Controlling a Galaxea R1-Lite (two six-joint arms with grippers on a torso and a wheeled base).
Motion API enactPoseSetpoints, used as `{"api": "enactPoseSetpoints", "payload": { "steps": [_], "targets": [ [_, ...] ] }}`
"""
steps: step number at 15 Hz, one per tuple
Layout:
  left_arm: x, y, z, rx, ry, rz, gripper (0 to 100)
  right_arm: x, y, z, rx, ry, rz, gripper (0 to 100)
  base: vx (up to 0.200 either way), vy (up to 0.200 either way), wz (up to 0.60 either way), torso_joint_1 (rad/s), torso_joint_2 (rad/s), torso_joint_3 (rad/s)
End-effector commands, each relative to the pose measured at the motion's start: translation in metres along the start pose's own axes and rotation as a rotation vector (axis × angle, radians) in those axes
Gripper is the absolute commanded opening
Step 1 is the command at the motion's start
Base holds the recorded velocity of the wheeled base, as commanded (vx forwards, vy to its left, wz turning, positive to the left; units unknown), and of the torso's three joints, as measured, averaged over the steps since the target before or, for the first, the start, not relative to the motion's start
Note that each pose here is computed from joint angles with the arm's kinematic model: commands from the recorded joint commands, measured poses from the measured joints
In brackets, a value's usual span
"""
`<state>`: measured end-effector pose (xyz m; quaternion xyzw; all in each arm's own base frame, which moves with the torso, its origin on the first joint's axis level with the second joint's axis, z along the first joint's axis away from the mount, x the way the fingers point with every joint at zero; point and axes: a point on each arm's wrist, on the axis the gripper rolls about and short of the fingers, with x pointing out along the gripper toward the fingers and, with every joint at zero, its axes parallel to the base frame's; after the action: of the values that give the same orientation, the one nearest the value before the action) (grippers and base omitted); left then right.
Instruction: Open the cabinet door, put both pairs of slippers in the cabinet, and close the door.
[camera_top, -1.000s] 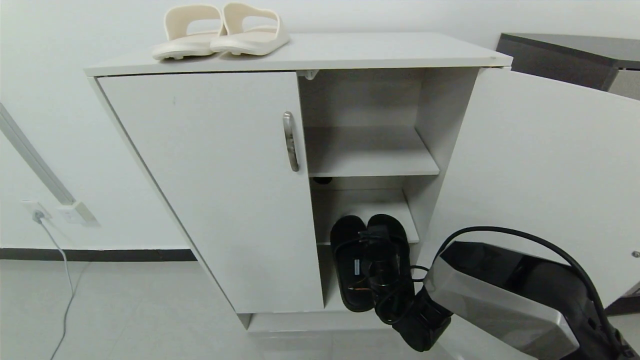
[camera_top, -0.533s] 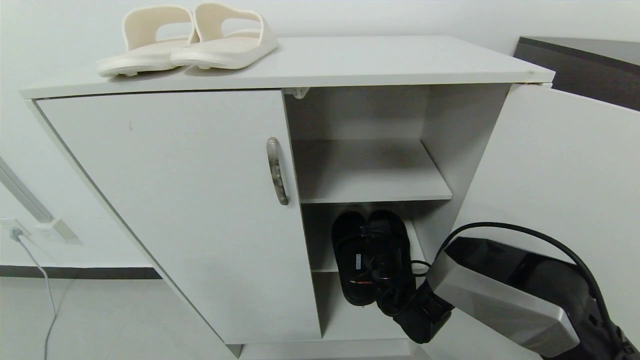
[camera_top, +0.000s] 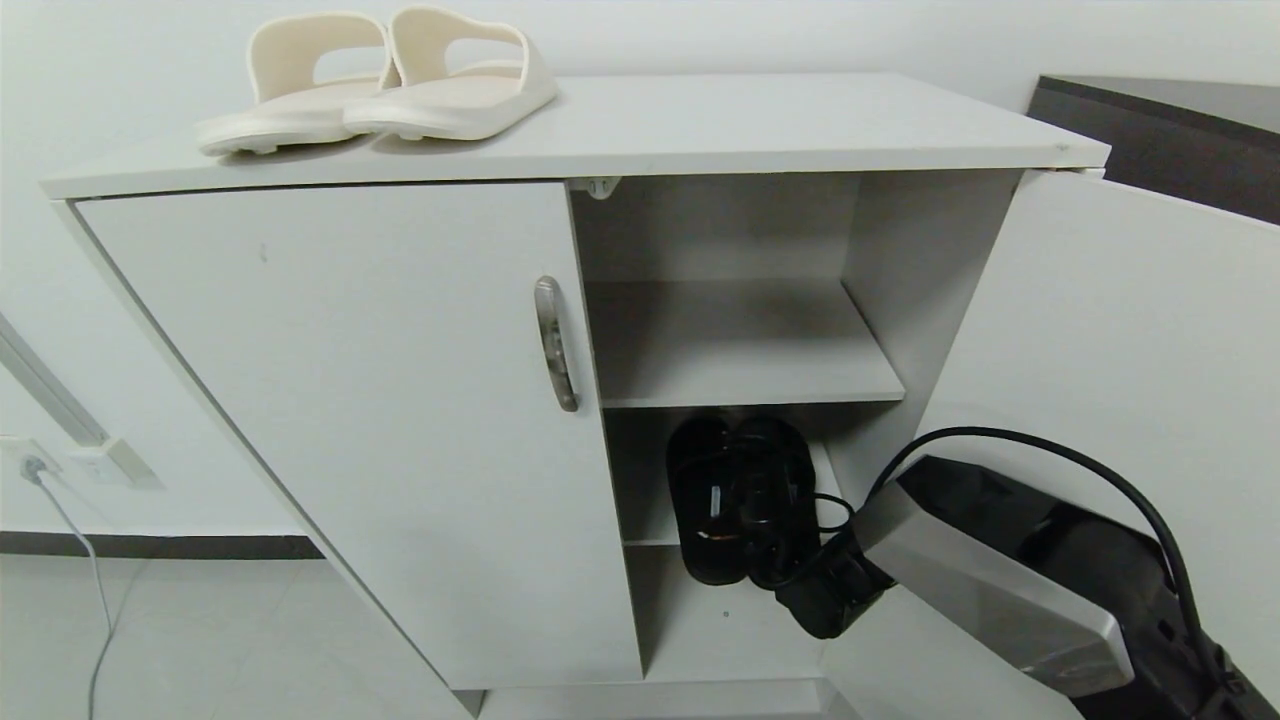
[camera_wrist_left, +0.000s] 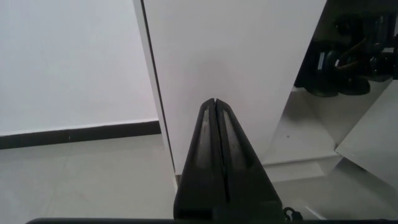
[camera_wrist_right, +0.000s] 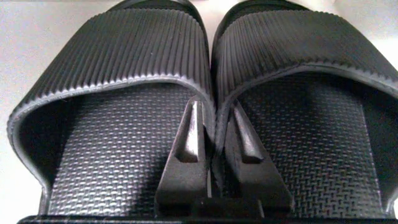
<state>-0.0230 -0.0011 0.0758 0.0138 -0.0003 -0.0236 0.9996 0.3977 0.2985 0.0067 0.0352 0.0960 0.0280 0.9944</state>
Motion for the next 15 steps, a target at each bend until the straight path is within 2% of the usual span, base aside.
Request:
{"api": "enactPoseSetpoints", "payload": {
  "steps": [1, 4, 13, 14, 15],
  "targets": [
    [0.0, 0.0, 0.0, 0.0, 0.002, 0.001, 0, 0.012, -0.002, 0.0, 0.007, -0.01, -0.011, 0, 0.0, 0.0, 0.0, 0.0, 0.0, 0.0],
    [0.0, 0.0, 0.0, 0.0, 0.002, 0.001, 0, 0.029, -0.004, 0.008, 0.023, -0.035, -0.032, 0, 0.0, 0.0, 0.0, 0.0, 0.0, 0.0],
    [0.0, 0.0, 0.0, -0.002, 0.002, 0.001, 0, 0.042, -0.005, 0.007, 0.014, -0.018, -0.027, 0, 0.0, 0.0, 0.0, 0.0, 0.0, 0.0],
    [0.0, 0.0, 0.0, 0.0, 0.002, 0.001, 0, 0.042, -0.005, 0.007, 0.014, -0.018, -0.027, 100, 0.0, 0.0, 0.0, 0.0, 0.0, 0.0],
    [0.0, 0.0, 0.0, 0.0, 0.002, 0.001, 0, 0.041, -0.006, 0.006, 0.012, -0.016, -0.028, 100, 0.0, 0.0, 0.0, 0.0, 0.0, 0.0]
  ]
}}
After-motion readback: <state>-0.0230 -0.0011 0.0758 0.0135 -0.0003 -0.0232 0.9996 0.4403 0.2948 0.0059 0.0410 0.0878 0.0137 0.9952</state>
